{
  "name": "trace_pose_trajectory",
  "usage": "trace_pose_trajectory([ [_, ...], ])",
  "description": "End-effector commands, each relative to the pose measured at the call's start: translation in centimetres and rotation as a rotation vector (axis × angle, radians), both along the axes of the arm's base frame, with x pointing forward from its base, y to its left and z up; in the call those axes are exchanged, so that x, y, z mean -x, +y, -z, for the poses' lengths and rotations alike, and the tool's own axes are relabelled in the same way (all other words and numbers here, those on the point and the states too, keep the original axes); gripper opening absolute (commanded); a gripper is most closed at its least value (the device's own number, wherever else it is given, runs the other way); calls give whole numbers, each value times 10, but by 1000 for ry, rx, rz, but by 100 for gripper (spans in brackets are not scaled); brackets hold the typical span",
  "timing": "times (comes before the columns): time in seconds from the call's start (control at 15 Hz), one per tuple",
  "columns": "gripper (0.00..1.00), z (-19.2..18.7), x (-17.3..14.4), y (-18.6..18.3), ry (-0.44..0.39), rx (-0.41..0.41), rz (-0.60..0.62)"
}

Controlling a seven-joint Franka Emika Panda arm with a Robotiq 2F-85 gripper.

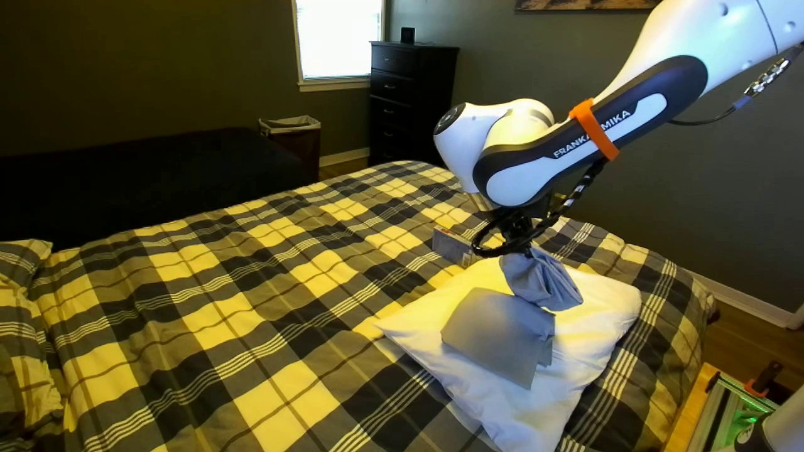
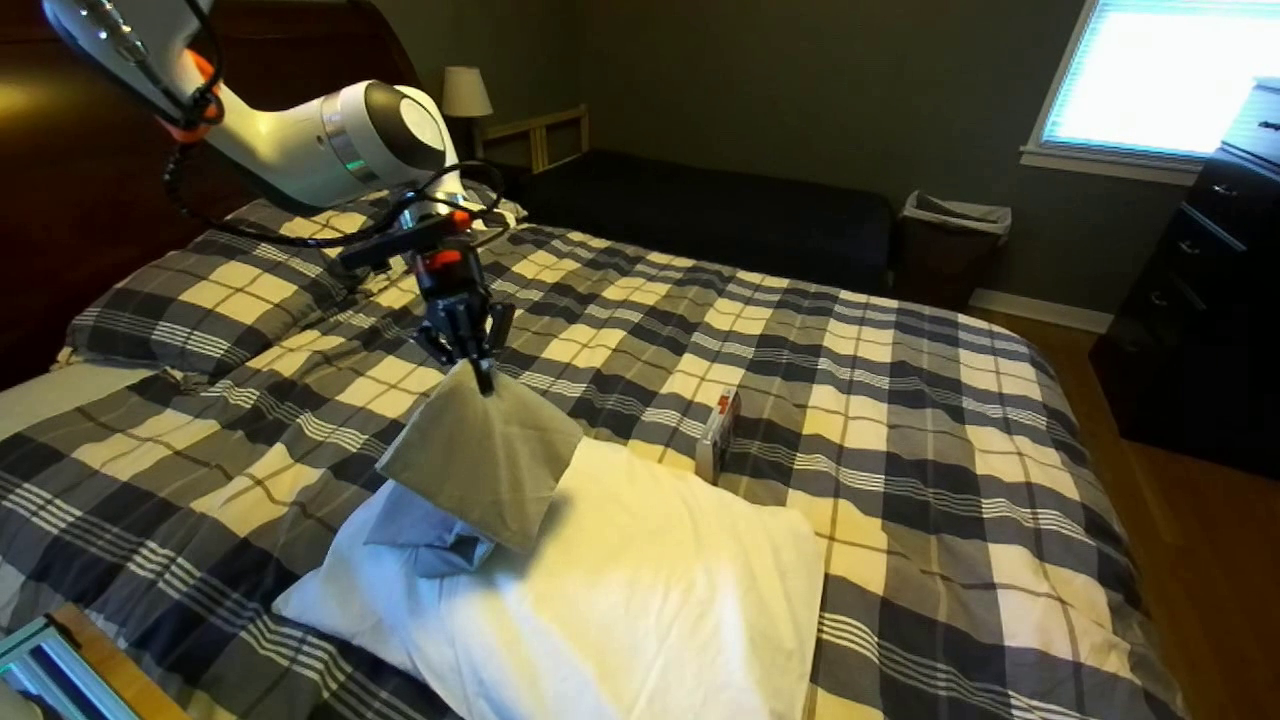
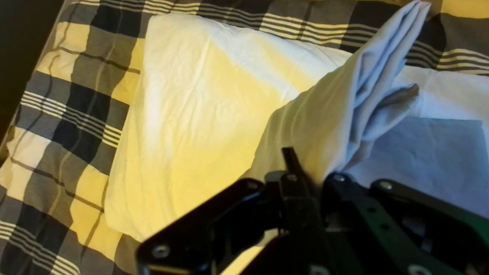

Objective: Place the sheet that is at the bottom, on the sheet on top of it

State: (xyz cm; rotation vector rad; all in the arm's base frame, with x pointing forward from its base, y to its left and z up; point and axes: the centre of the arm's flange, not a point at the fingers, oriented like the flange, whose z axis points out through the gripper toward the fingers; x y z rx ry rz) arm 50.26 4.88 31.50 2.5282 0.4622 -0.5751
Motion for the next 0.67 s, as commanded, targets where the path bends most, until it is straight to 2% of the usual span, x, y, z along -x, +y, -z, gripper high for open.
trace_pose_trajectory([
  [0.0,2,-19,4,-3,-8,49,1],
  [0.47,2,-32,8,18,-23,62,-59],
  [0.6,2,-31,7,25,-5,38,-82],
])
